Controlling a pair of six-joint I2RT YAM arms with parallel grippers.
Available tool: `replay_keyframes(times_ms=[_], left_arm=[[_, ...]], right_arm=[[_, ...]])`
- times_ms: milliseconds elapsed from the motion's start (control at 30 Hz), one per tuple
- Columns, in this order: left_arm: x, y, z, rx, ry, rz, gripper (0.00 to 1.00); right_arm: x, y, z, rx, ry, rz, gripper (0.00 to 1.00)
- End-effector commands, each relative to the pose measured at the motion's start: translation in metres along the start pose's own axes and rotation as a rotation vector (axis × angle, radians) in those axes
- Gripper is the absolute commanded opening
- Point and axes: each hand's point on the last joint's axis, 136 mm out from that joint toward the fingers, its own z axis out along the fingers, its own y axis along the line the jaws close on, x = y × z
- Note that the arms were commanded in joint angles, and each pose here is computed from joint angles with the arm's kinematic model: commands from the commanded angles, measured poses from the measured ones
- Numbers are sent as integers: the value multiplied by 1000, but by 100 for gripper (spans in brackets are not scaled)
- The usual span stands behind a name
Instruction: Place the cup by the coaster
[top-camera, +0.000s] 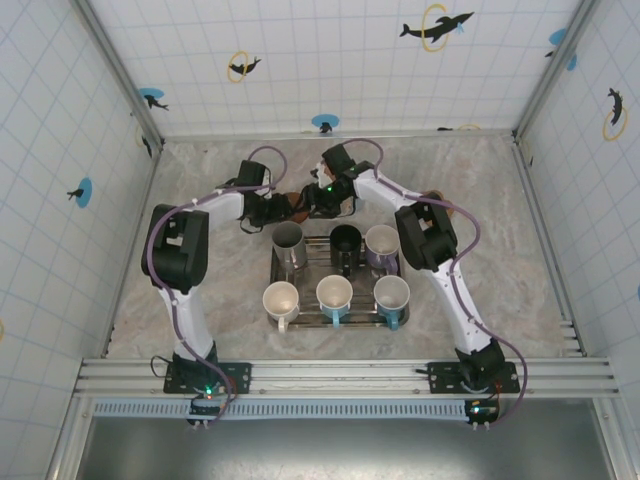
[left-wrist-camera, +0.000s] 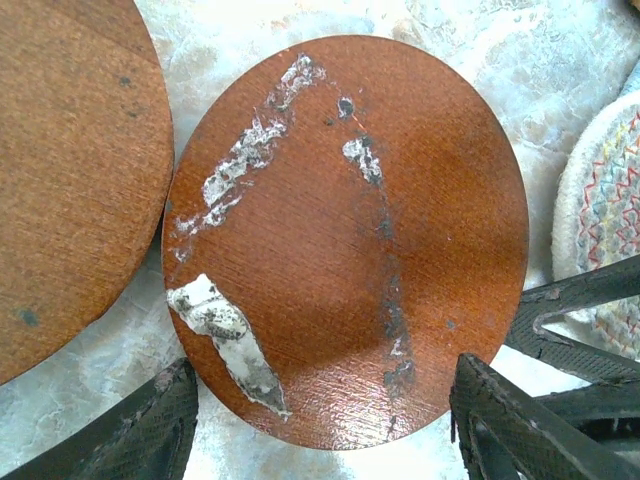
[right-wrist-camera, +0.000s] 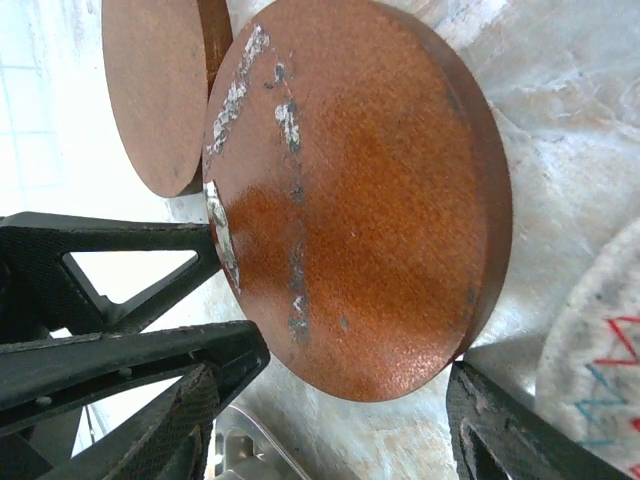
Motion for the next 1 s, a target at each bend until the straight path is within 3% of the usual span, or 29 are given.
replay_keyframes(times_ms=[0, 533, 967], left_arm=[[-1, -8, 6, 29, 16, -8, 67], [-14, -17, 6, 56, 2, -6, 67], [-26, -34, -29, 89, -66, 26, 67]], right_arm=[[-6, -3, 11, -7, -11, 6, 63], [-25, 0, 7, -61, -61, 43, 62], [-37, 26, -26, -90, -108, -7, 63]])
